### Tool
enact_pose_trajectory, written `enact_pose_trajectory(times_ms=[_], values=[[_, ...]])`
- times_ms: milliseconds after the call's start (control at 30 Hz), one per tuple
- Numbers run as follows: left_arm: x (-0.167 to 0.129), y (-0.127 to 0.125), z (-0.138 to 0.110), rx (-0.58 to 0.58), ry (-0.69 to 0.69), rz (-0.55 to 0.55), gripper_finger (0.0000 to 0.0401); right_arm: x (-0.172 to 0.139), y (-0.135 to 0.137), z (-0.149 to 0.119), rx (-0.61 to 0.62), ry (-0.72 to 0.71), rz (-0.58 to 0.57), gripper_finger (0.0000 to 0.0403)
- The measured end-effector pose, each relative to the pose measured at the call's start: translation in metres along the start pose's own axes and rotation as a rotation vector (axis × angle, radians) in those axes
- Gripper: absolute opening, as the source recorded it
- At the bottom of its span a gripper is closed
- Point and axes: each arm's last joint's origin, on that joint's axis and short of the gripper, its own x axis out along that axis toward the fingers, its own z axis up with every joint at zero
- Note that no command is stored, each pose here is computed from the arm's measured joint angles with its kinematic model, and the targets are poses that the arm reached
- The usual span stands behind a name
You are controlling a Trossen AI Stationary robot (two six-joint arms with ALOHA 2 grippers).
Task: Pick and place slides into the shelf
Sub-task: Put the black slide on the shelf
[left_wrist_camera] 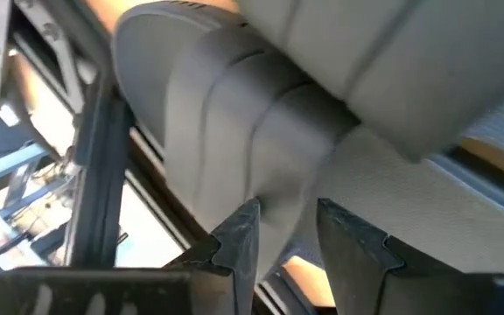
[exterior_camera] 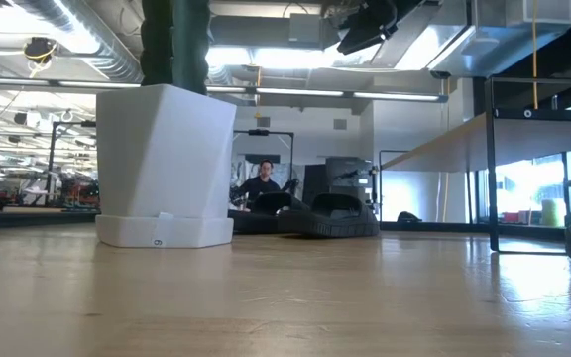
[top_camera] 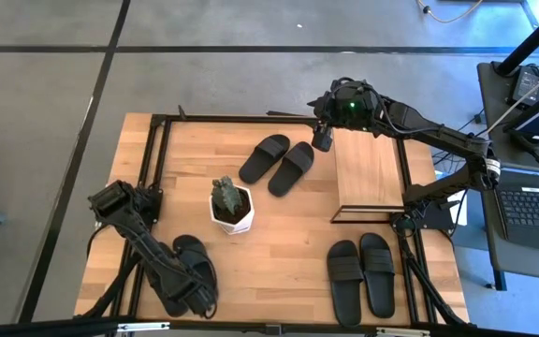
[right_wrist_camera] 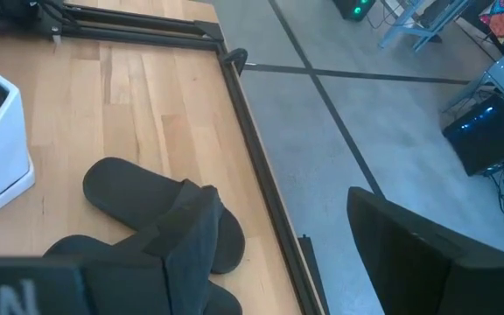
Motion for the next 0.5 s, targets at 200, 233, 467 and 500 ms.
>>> enact_pose_trajectory(times_ms=[200, 233, 467, 500], values=[[0.0003, 0.0059, 0.0009, -0.020, -0.006, 0.060, 0.0108, 0.0000, -0.0001, 0.0000, 0.000, 0.000, 0.000, 0.0251], [0.0003, 0.0063, 0.0011, -0.021, -0.009, 0.064, 0.0108, 0.0000, -0.0001, 0.0000, 0.000, 0.000, 0.000, 0.0251], [0.0002, 0.0091, 0.0018, -0.031, -0.021, 0.092, 0.0108, -0.0001, -0.0001, 0.0000, -0.002, 0.000, 0.000, 0.0251], [0.0002, 0.0093, 0.0018, -0.032, -0.022, 0.095, 0.0108, -0.0001, -0.0001, 0.0000, -0.002, 0.000, 0.000, 0.0251]])
